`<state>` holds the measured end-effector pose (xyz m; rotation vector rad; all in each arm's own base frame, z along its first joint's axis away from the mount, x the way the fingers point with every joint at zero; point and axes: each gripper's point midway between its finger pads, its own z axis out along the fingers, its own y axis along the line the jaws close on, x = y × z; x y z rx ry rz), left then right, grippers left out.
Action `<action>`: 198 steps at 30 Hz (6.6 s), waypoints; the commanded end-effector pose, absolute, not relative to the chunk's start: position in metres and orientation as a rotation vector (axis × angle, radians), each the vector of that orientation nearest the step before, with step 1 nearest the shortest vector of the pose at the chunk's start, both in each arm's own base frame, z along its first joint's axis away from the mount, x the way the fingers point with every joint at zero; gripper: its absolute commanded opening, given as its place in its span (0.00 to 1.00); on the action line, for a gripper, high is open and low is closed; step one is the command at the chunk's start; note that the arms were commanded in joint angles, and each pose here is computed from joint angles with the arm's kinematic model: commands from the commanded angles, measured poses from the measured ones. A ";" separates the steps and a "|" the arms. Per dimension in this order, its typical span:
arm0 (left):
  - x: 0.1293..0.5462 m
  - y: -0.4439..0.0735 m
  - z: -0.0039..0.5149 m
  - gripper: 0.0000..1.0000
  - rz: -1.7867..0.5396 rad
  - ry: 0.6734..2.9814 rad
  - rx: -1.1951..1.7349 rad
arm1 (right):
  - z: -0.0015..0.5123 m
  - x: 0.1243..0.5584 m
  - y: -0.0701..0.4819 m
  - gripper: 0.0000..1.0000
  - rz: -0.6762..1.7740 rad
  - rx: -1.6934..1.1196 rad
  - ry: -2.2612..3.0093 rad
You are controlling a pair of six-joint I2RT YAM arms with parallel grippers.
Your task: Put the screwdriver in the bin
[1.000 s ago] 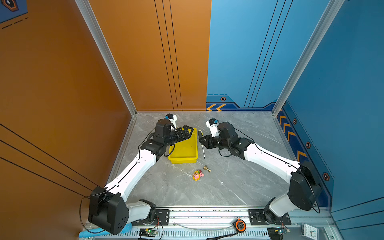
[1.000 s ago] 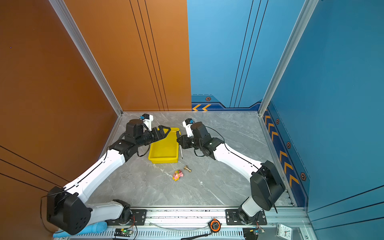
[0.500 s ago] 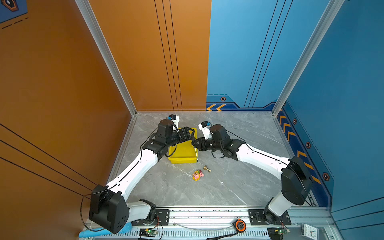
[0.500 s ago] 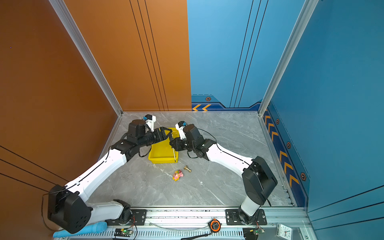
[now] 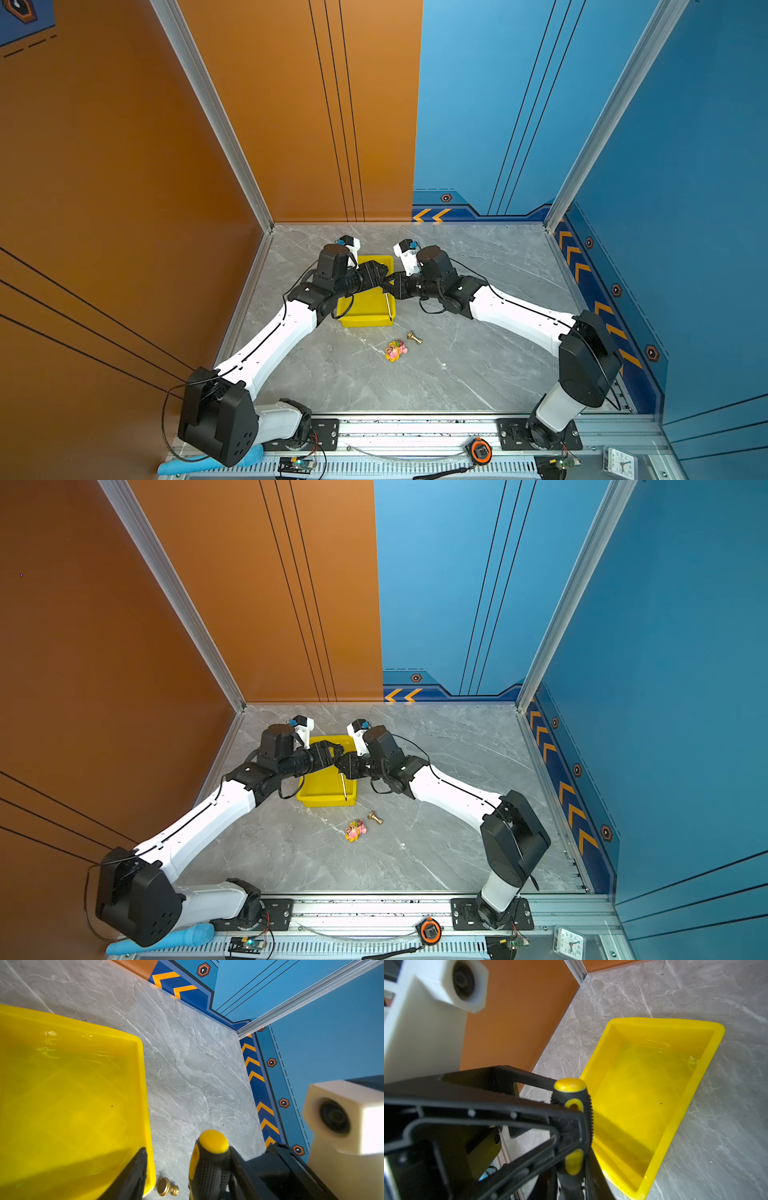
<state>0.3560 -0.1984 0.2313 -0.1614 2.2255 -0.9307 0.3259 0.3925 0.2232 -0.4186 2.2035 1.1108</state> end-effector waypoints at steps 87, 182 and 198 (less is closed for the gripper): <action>0.458 -0.149 0.035 0.16 0.020 2.695 -0.153 | 0.215 0.360 0.146 0.99 0.440 0.071 2.282; 0.386 0.019 0.110 0.98 0.233 1.977 -0.120 | 0.128 0.357 -0.015 1.00 -0.102 0.119 1.824; 0.395 0.012 0.100 0.98 0.214 1.921 -0.064 | 0.094 0.390 -0.013 1.00 -0.112 0.121 1.884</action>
